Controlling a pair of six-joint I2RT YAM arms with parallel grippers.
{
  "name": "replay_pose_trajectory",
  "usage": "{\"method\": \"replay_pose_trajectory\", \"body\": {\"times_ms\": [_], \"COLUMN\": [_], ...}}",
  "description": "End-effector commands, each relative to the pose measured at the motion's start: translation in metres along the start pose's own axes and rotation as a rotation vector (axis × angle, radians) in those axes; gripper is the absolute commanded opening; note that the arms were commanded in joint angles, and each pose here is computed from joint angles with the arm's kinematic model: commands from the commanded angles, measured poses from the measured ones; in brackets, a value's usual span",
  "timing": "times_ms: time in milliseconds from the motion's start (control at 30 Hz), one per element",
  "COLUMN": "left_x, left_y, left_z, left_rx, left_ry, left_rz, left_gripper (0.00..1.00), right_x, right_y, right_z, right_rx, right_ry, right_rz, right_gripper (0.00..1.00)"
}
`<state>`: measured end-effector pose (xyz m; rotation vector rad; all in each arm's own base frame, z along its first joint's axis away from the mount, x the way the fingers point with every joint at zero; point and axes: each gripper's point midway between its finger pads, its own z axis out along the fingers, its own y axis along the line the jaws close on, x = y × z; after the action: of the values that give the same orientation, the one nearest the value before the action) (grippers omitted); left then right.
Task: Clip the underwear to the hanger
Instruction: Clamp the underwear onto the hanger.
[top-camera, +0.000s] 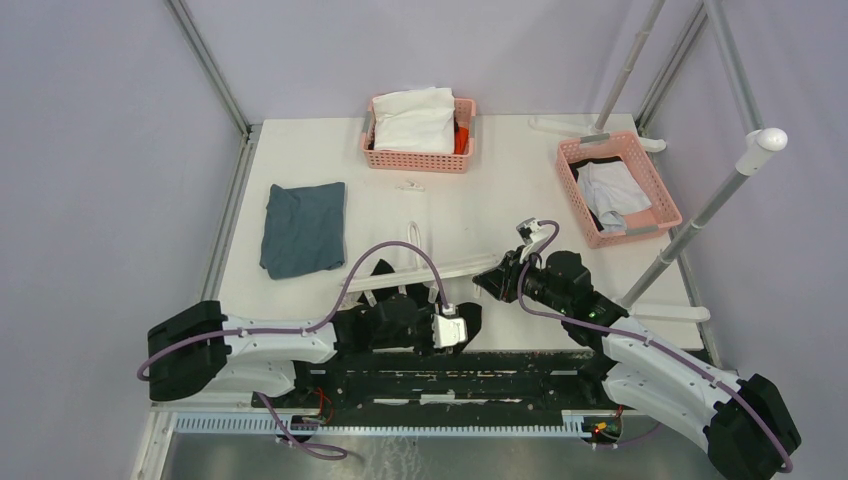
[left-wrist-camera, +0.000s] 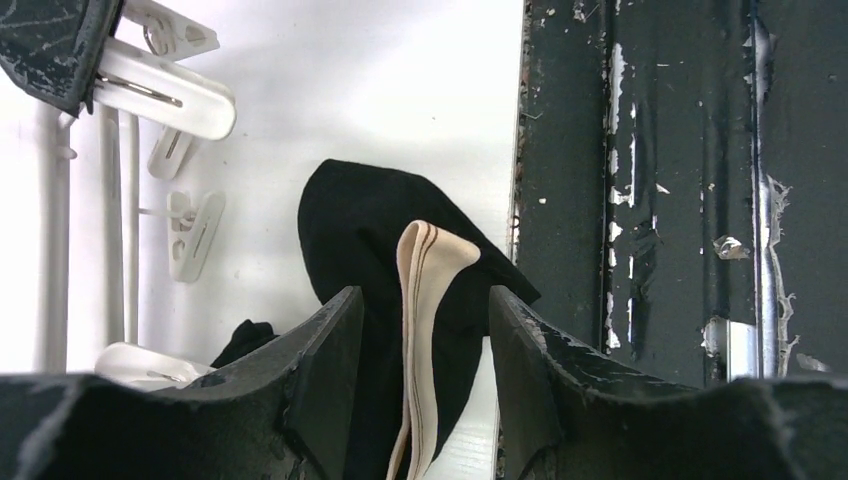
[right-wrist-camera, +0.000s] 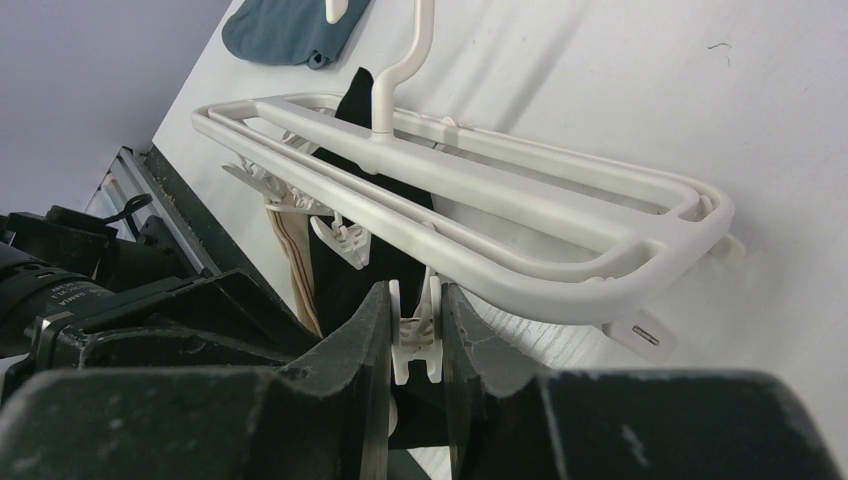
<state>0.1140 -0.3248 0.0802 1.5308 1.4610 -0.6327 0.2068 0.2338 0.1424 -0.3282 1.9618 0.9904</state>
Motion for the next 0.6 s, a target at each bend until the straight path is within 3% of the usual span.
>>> {"method": "replay_pose_trajectory", "body": {"times_ms": [0, 267, 567], "left_x": [-0.034, -0.028, -0.03], "left_y": [0.002, -0.008, 0.004], "left_z": [0.0, 0.017, 0.028], "left_rx": [0.034, 0.121, 0.105], "left_ry": [-0.111, -0.092, -0.088], "left_rz": [0.083, 0.108, 0.125], "left_gripper": [0.56, 0.52, 0.51], "right_x": [-0.027, -0.028, -0.026], "right_y": [0.018, 0.019, 0.018], "right_z": [0.0, 0.0, -0.001], "right_rx": [-0.06, -0.061, -0.06], "right_ry": [-0.08, -0.081, -0.079], "right_rz": [-0.022, -0.021, -0.022], "right_gripper": [0.11, 0.11, 0.11]}}
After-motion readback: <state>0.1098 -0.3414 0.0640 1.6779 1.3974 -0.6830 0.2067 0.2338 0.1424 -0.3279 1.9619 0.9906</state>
